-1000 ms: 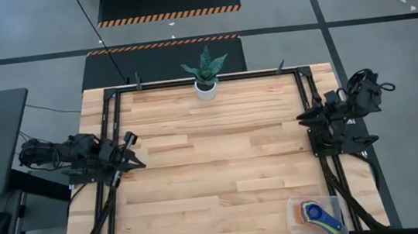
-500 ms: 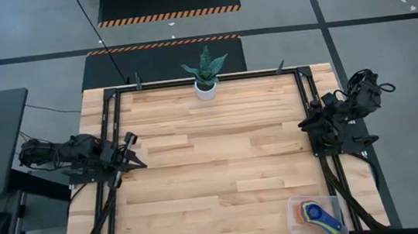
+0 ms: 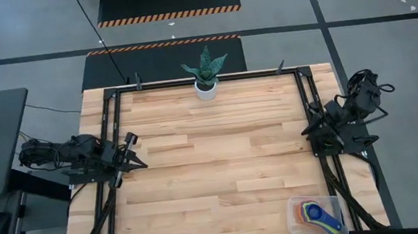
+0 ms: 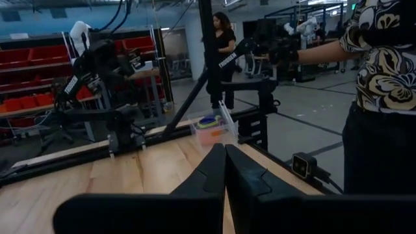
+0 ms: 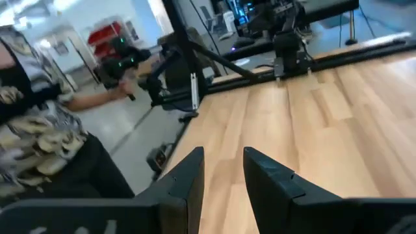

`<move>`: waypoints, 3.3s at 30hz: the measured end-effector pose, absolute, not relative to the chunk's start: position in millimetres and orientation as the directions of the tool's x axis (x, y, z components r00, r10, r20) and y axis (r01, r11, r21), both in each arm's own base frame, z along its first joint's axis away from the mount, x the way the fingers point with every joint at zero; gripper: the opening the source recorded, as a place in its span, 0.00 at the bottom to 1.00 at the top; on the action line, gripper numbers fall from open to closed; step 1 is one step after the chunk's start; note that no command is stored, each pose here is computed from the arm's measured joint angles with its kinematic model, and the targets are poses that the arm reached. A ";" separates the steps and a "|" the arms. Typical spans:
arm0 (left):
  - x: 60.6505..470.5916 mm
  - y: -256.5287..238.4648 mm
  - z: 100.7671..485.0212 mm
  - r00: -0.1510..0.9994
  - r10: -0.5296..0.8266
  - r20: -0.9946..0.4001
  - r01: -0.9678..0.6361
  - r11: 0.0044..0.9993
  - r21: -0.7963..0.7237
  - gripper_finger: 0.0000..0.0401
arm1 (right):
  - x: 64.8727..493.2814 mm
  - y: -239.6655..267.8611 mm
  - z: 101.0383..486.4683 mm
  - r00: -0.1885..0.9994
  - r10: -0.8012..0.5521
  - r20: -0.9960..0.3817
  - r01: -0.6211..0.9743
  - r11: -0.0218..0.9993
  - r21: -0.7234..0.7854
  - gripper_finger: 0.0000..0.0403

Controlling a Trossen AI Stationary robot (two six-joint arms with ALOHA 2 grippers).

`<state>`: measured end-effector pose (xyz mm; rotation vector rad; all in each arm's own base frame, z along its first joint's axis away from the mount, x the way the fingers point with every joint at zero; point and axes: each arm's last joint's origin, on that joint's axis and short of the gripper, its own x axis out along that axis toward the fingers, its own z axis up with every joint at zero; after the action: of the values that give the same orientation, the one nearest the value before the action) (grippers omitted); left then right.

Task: Nest measuring cups in basket
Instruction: Return to Home Position

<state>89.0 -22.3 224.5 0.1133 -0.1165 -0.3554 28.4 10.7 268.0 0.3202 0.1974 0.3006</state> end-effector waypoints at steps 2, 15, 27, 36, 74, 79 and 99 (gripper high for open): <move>89.1 -22.4 223.4 0.932 -0.353 0.082 0.341 0.931 0.129 0.03 | 29.3 12.2 265.8 0.931 0.333 -0.150 -0.275 0.910 0.311 0.28; 89.2 -22.4 222.5 0.933 -0.354 0.073 0.343 0.931 0.127 0.03 | 48.5 37.1 240.9 0.895 0.443 -0.050 -0.410 0.863 0.296 0.28; 89.3 -22.4 220.1 0.934 -0.354 0.048 0.346 0.930 0.125 0.03 | 64.0 55.9 202.9 0.873 0.488 0.012 -0.468 0.828 0.309 0.28; 89.4 -22.4 215.3 0.935 -0.354 -0.002 0.352 0.929 0.117 0.03 | 67.5 59.6 188.8 0.873 0.489 0.006 -0.468 0.832 0.298 0.28; 100.3 -25.9 165.2 0.918 -0.396 -0.025 0.395 0.908 0.137 0.03 | 71.3 66.9 169.9 0.833 0.553 0.019 -0.530 0.786 0.318 0.28; 100.3 -25.9 165.4 0.918 -0.396 -0.022 0.395 0.908 0.137 0.03 | 71.3 66.9 169.8 0.833 0.553 0.019 -0.530 0.786 0.318 0.28; 100.4 -25.9 165.9 0.918 -0.396 -0.017 0.394 0.909 0.138 0.03 | 71.3 66.9 169.8 0.833 0.553 0.019 -0.530 0.786 0.318 0.28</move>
<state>100.4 -25.9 165.9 0.1401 -0.0111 -0.4077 71.3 66.9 169.8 0.3200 0.0768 0.5841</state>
